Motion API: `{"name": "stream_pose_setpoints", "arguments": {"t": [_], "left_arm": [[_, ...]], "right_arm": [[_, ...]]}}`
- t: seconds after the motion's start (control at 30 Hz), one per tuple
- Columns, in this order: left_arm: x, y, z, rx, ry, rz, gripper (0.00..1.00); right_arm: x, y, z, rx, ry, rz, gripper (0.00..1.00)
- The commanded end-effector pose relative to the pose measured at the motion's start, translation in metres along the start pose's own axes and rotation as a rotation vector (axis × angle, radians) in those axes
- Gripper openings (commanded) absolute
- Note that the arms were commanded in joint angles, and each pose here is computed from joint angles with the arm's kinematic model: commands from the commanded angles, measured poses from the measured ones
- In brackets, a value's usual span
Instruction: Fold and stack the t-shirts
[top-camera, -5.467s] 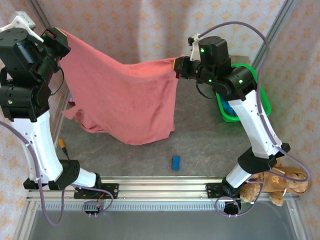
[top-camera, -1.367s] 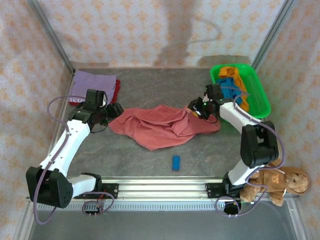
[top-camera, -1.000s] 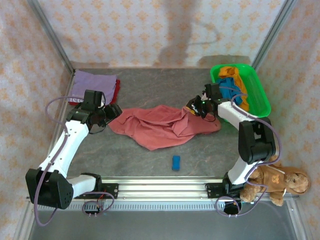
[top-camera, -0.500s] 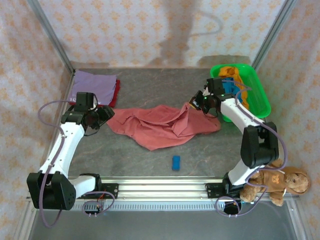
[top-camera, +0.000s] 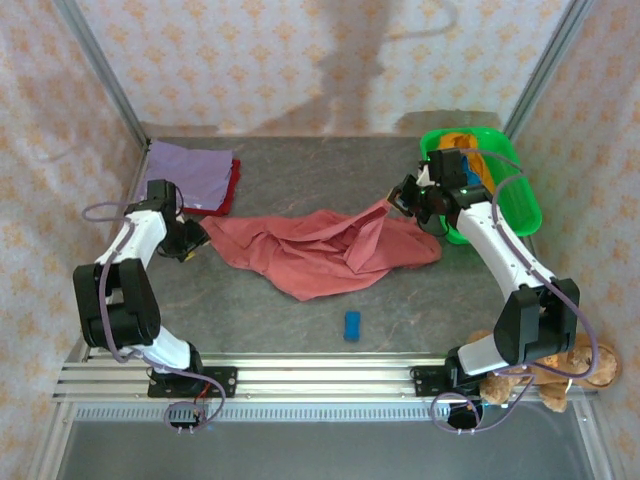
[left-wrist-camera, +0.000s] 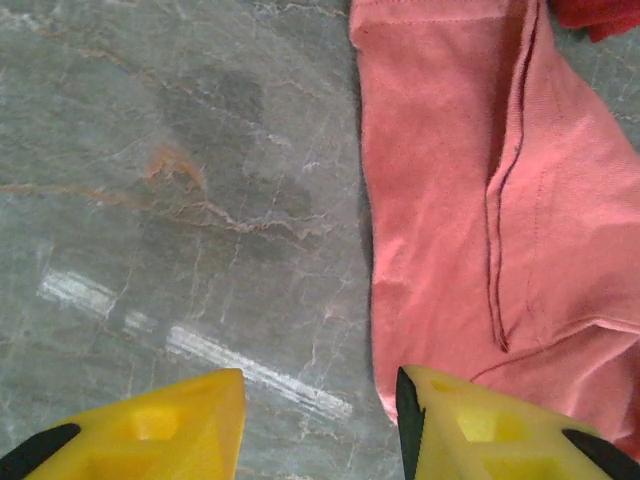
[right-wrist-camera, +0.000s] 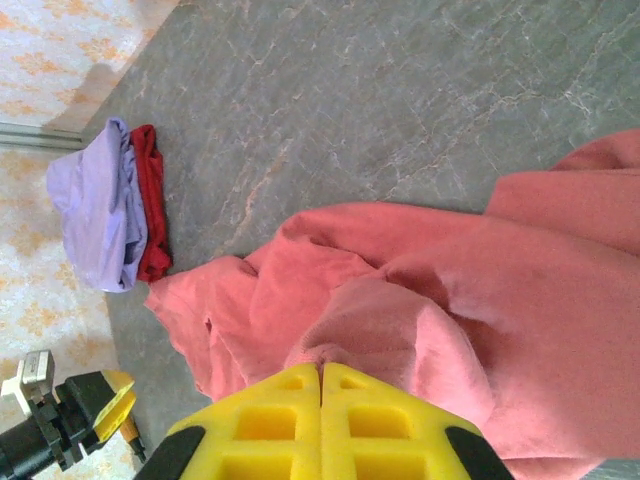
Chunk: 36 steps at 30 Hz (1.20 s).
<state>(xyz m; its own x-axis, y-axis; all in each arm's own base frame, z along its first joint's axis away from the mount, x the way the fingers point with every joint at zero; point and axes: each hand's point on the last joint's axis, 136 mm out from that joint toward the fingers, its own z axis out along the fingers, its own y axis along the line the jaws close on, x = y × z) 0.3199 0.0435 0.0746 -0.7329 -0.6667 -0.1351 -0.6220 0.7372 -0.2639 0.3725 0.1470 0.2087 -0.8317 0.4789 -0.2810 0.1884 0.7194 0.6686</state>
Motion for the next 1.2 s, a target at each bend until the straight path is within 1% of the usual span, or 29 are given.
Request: {"name": "stream_pose_setpoints", "arguments": {"t": [0.0, 0.13, 0.33, 0.5, 0.8, 0.97, 1.1, 1.17], "left_arm": [[0.008, -0.009, 0.003, -0.018, 0.028, 0.075, 0.45], [0.005, -0.007, 0.018, -0.056, 0.032, 0.088, 0.45], [-0.006, -0.009, 0.03, -0.091, 0.024, 0.106, 0.4], [-0.01, -0.018, 0.04, -0.093, 0.033, 0.131, 0.39], [-0.02, -0.021, 0.059, -0.11, 0.041, 0.138, 0.36], [-0.024, -0.029, 0.066, -0.112, 0.048, 0.159, 0.33], [-0.025, -0.036, 0.069, -0.109, 0.046, 0.173, 0.29], [-0.02, -0.034, 0.079, -0.121, 0.07, 0.173, 0.24]], "right_arm": [[0.001, -0.002, -0.01, 0.022, -0.021, -0.019, 0.0], [0.0, 0.0, -0.012, 0.026, -0.016, -0.033, 0.0], [0.0, -0.002, -0.018, 0.052, -0.019, -0.056, 0.0], [0.001, -0.002, -0.017, 0.048, -0.019, -0.047, 0.0], [-0.001, -0.002, -0.021, 0.062, -0.022, -0.061, 0.0], [-0.001, -0.001, -0.023, 0.065, -0.018, -0.065, 0.0], [-0.001, -0.001, -0.025, 0.067, -0.017, -0.072, 0.0], [-0.001, -0.001, -0.026, 0.069, -0.018, -0.075, 0.0]]}}
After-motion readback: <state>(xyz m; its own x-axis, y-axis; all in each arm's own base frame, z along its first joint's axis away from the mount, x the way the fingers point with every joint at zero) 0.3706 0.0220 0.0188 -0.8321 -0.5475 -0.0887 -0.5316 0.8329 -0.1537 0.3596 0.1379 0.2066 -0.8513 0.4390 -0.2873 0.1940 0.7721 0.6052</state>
